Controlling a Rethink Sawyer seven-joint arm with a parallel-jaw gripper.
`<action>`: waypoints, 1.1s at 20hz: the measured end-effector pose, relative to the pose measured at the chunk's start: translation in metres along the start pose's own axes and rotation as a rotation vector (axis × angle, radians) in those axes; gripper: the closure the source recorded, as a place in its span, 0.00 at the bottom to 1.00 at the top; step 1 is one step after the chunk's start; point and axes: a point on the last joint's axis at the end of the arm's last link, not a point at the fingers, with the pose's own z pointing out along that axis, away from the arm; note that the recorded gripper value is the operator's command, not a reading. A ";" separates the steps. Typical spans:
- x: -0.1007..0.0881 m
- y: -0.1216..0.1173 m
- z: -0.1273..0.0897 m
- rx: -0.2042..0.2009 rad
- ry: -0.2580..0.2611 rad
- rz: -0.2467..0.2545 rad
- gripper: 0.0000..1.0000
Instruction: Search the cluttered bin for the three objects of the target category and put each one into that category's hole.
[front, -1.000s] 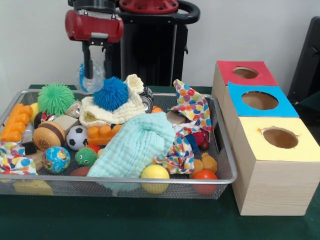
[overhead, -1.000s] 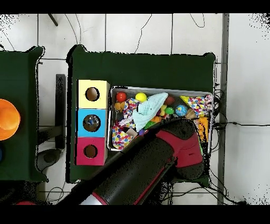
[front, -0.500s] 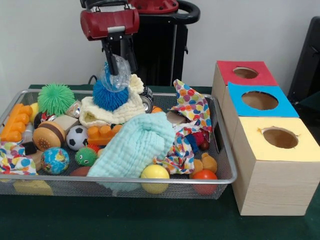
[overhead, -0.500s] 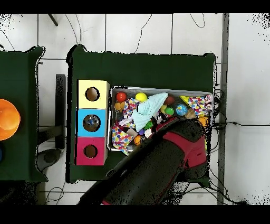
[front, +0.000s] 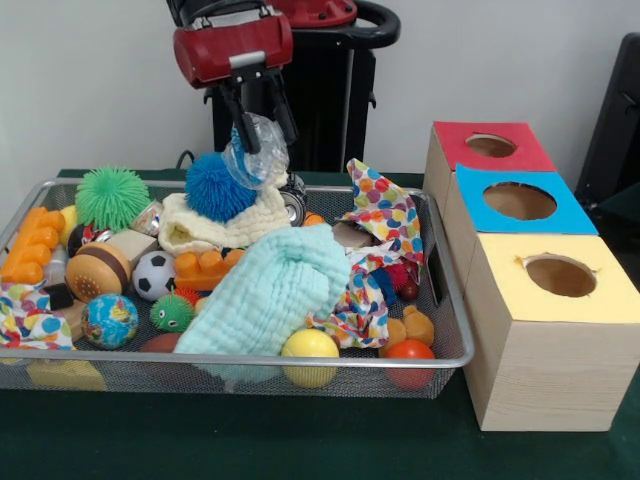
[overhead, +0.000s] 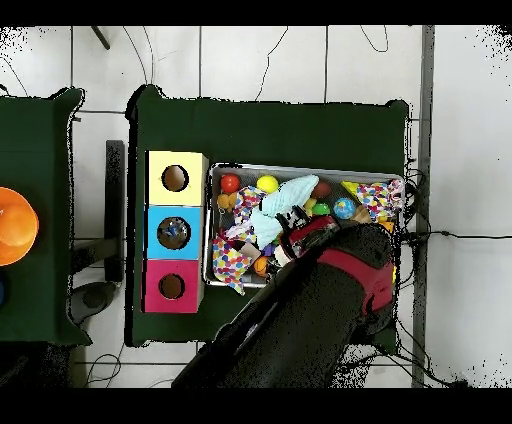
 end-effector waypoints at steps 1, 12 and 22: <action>-0.002 0.001 0.001 -0.006 -0.009 0.008 1.00; -0.008 0.016 0.009 -0.084 -0.014 0.201 1.00; -0.022 0.034 0.013 -0.190 -0.035 0.338 1.00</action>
